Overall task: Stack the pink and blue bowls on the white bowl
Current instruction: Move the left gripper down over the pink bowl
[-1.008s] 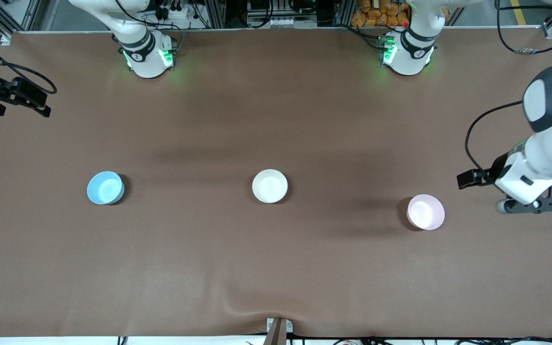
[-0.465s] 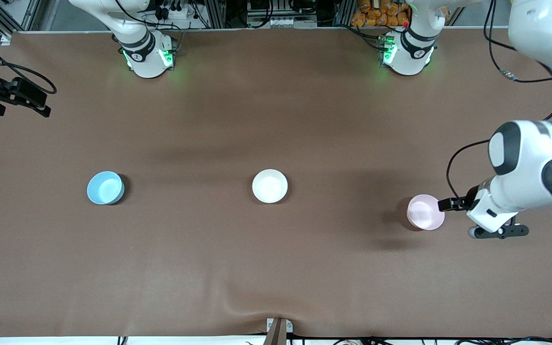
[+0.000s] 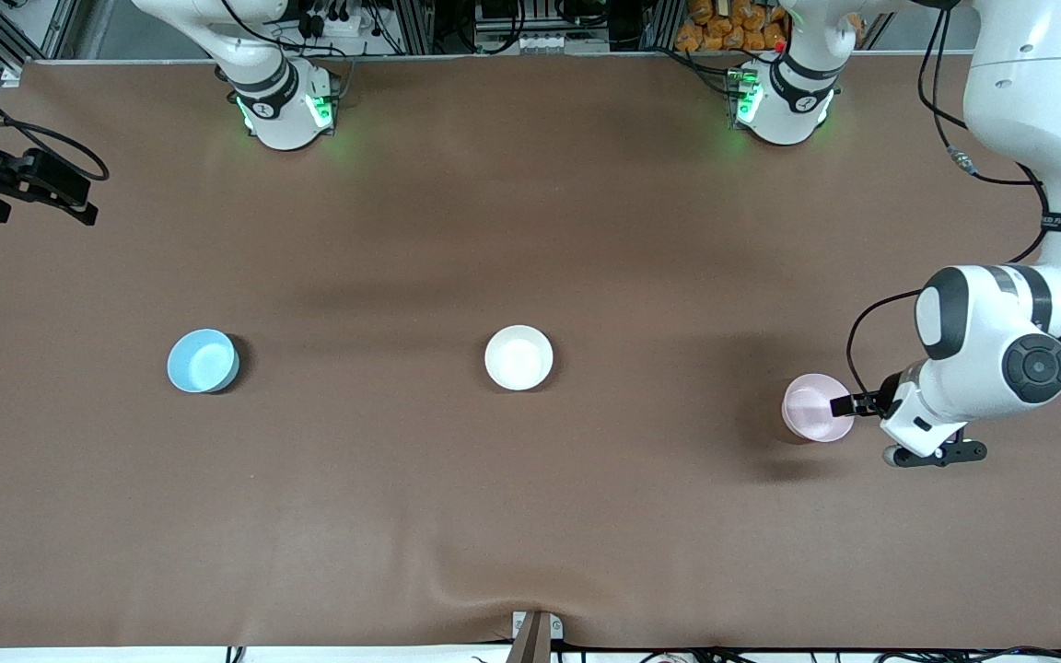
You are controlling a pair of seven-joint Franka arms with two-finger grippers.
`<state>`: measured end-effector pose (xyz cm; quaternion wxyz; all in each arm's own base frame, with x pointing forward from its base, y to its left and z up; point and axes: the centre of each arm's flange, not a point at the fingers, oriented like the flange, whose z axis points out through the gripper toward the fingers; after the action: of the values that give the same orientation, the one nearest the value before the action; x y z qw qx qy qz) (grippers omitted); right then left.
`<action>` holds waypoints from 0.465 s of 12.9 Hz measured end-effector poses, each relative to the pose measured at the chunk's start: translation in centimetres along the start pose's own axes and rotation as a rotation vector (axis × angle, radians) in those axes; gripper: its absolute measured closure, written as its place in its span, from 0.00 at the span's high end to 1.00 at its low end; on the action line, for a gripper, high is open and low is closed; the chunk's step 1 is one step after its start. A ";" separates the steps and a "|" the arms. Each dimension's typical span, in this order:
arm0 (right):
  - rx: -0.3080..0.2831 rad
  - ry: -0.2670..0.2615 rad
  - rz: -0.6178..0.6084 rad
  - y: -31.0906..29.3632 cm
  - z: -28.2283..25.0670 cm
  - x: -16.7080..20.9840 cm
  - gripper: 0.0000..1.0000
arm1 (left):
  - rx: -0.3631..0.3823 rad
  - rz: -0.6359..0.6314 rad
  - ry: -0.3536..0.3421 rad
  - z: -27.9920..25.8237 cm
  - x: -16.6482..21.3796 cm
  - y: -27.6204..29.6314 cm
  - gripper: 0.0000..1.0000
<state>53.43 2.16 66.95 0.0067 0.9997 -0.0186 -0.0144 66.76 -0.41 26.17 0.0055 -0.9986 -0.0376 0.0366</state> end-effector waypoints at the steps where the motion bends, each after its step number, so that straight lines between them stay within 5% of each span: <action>1: 0.000 0.000 0.000 0.0 0.0 0.0 1.00 | -0.001 0.007 0.001 0.7 -0.2 -0.3 1.00; 6: 0.000 0.000 0.000 0.0 0.0 0.0 1.00 | -0.002 0.015 -0.009 2.1 -0.8 -0.8 0.96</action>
<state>53.43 2.15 66.95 0.0067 0.9997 -0.0187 -0.0144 65.80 0.35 24.14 0.0041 -0.9987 -0.0303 0.0409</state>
